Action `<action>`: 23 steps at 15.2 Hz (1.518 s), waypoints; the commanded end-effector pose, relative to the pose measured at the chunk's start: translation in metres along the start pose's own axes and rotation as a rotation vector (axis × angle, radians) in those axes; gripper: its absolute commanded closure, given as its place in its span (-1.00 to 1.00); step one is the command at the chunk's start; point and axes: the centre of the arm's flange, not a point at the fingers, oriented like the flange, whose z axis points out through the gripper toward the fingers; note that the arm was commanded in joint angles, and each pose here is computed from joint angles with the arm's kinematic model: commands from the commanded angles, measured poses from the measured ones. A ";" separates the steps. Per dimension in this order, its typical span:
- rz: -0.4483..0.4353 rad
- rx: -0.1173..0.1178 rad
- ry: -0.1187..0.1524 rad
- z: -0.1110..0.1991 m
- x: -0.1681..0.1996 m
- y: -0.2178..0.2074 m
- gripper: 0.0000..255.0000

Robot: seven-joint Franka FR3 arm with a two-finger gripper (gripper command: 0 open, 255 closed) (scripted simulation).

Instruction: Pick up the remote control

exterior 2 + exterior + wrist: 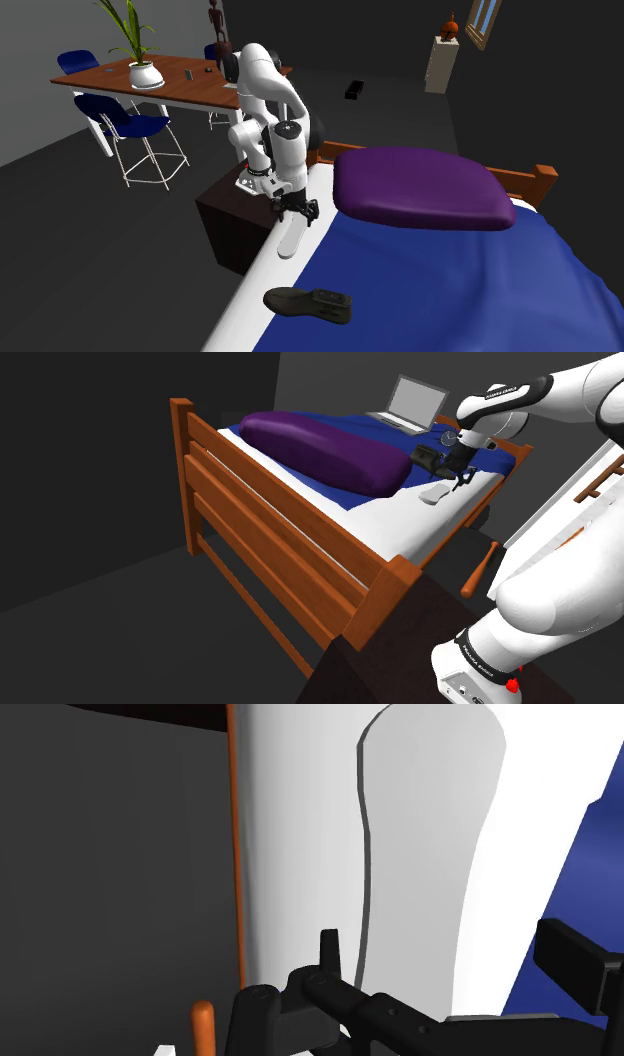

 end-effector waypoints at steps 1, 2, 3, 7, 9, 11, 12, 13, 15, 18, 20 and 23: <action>0.007 0.001 0.000 0.011 0.002 0.002 -1.00; 0.007 0.001 0.000 0.016 0.002 0.002 -1.00; 0.007 0.001 0.000 0.022 0.002 0.002 -1.00; 0.007 0.001 0.000 0.035 0.002 0.002 -1.00; 0.007 0.001 0.000 0.035 0.002 0.002 1.00; 0.007 0.001 0.000 0.035 0.002 0.002 1.00; 0.007 0.001 0.000 0.035 0.002 0.002 1.00; 0.007 0.001 0.000 0.035 0.002 0.002 1.00; 0.007 0.001 0.000 0.035 0.002 0.002 1.00; 0.007 0.001 0.000 0.030 0.002 0.002 1.00; 0.007 0.001 0.000 0.019 0.002 0.002 1.00; 0.007 0.001 0.000 0.003 0.002 0.002 1.00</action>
